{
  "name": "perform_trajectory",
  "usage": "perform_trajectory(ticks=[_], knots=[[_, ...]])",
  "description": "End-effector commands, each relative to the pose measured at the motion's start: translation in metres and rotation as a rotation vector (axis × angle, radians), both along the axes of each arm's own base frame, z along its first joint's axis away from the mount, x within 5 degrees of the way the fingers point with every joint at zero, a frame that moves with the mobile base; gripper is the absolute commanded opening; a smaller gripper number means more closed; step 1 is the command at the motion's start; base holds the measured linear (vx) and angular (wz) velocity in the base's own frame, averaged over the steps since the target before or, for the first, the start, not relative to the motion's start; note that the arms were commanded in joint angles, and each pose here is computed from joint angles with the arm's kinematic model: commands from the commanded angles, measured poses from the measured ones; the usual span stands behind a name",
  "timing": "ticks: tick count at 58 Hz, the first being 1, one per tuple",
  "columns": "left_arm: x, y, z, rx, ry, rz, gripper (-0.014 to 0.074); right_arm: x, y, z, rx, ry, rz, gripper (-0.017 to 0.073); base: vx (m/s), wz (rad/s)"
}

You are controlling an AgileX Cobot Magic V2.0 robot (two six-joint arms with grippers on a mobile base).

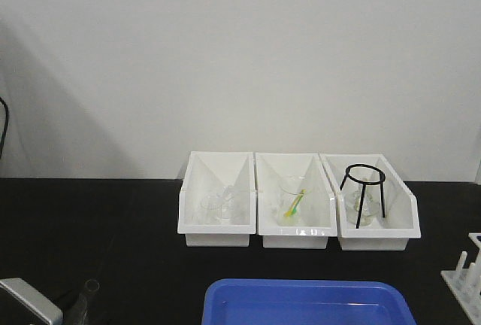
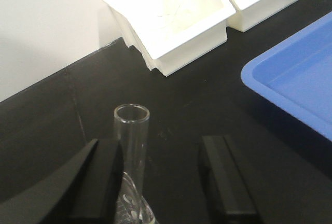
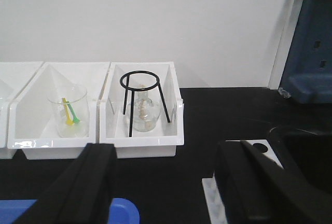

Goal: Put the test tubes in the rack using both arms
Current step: 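Close the left gripper around the top of the glass test tube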

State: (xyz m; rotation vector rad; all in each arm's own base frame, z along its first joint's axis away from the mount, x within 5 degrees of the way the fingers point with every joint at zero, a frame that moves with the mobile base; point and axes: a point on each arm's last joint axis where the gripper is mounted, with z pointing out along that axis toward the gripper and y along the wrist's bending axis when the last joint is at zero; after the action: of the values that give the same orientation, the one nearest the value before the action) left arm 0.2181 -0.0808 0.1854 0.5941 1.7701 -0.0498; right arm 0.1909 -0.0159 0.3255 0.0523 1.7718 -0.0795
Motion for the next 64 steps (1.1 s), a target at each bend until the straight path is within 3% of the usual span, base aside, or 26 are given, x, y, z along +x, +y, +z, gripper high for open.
perform_trajectory(ticks=[1,15,25,40,53,64], knots=[[0.005,-0.003,0.019,-0.041,-0.129,-0.001,0.0505,0.001,0.001,0.02,-0.025,-0.126,0.011,0.0482,0.0,0.0],[0.007,0.002,0.02,-0.036,-0.135,0.055,0.0531,0.001,0.001,0.02,-0.025,-0.126,0.011,0.0482,0.0,0.0],[0.007,0.003,0.022,0.014,-0.177,0.047,0.053,0.001,0.001,0.02,-0.025,-0.124,0.011,0.0482,0.0,0.0],[0.013,0.001,0.012,0.022,-0.183,0.05,0.053,0.001,0.001,0.02,-0.025,-0.121,0.011,0.0482,0.0,0.0],[0.029,0.002,0.002,-0.02,-0.162,0.138,0.053,0.001,0.001,0.019,-0.024,-0.107,0.01,0.0482,0.0,0.0],[0.038,-0.001,0.006,-0.027,-0.174,0.133,0.0526,0.0,0.001,0.018,-0.024,-0.102,0.009,0.0482,0.0,0.0]])
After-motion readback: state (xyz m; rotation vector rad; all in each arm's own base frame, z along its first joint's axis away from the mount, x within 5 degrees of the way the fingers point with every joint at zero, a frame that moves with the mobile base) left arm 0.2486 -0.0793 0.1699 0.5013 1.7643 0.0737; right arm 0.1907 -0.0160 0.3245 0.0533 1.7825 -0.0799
